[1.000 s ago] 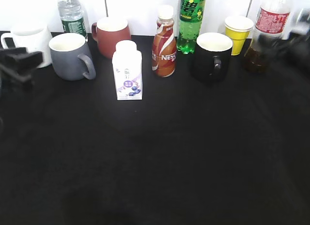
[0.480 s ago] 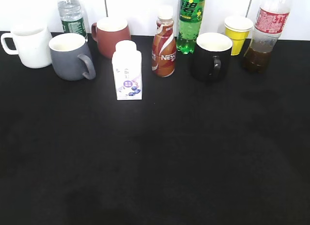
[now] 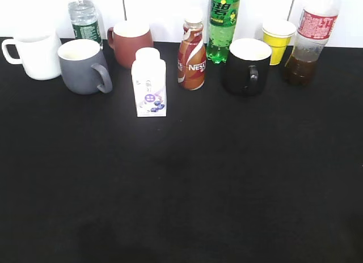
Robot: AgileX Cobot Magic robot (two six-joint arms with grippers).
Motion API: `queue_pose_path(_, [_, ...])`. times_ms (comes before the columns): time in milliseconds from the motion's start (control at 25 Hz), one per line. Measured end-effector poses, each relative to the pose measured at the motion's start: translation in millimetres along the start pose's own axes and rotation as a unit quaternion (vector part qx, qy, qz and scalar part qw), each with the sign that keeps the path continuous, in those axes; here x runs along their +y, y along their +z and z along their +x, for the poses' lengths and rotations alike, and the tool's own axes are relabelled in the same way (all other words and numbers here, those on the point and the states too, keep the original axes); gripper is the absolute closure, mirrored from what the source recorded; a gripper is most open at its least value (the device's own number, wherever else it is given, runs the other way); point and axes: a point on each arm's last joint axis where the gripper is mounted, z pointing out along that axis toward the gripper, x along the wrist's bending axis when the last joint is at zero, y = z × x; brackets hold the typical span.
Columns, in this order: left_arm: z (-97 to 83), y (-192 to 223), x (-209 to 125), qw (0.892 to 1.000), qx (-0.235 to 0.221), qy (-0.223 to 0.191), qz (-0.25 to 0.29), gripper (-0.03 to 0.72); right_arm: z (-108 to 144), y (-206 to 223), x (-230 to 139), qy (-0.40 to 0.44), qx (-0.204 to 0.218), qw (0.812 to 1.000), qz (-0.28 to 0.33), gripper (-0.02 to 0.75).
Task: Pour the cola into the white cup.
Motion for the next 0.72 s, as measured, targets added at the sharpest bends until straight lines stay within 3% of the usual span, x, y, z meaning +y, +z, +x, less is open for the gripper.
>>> queue_pose_path(120, [1.2, 13, -6, 1.0, 0.001, 0.009, 0.006, 0.228, -1, 19, -28, 0.0, -0.001, 1.0, 0.029, 0.146])
queue_pose_path(720, [1.6, 22, -5, 1.0, 0.0, 0.02, -0.016, 0.23, -1, 24, -29, 0.0, -0.001, 1.0, 0.014, 0.151])
